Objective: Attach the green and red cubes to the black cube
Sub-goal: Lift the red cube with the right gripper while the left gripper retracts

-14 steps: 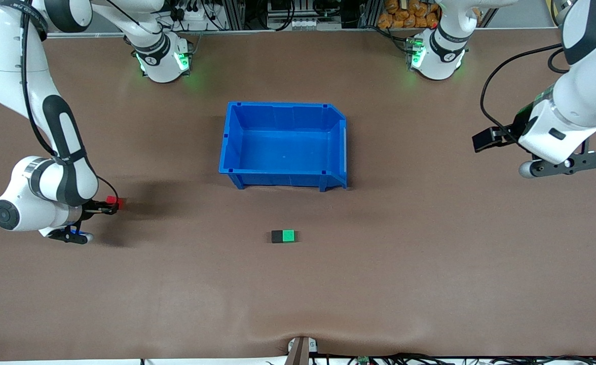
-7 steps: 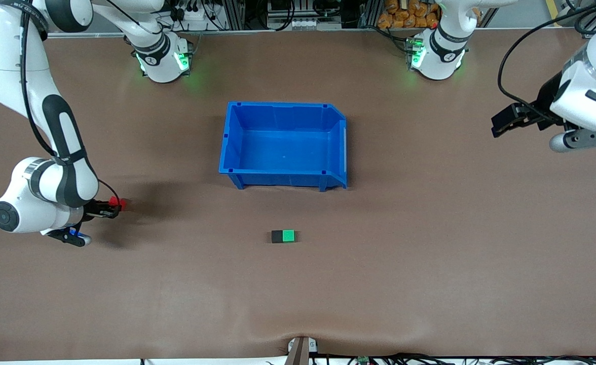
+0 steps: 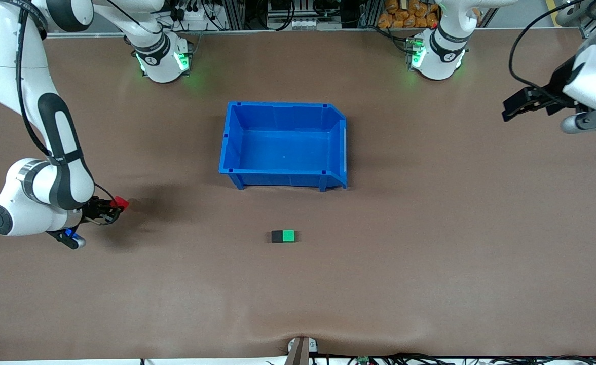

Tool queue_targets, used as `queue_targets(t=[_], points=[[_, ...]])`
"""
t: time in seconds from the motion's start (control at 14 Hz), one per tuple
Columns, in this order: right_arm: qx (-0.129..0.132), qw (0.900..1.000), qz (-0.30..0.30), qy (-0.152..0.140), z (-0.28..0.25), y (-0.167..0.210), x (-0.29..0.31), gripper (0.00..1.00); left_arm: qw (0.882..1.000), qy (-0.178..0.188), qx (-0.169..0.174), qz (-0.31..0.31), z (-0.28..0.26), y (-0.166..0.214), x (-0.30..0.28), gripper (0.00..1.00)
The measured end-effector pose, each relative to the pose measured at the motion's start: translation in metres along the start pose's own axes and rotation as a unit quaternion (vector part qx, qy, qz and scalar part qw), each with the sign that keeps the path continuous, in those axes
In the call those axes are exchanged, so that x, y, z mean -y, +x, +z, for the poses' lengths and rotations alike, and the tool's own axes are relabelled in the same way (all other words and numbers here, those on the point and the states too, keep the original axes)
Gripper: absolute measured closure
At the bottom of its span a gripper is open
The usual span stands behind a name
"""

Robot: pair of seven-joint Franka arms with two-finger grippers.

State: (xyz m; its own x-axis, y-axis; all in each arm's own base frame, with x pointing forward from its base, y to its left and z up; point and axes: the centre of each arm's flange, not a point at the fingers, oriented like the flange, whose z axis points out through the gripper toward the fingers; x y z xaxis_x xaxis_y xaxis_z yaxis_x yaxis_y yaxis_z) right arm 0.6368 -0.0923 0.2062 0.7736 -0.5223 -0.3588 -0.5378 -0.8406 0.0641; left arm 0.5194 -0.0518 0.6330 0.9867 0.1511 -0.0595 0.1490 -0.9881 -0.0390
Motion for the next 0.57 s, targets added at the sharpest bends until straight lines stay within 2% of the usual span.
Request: queue_targets(t=[0.57], points=[[0.014, 0.995, 0.093, 0.023, -0.005, -0.012, 0.029, 0.60, 1.000, -0.003, -0.005, -0.004, -0.004, -0.002, 0.006, 0.00]])
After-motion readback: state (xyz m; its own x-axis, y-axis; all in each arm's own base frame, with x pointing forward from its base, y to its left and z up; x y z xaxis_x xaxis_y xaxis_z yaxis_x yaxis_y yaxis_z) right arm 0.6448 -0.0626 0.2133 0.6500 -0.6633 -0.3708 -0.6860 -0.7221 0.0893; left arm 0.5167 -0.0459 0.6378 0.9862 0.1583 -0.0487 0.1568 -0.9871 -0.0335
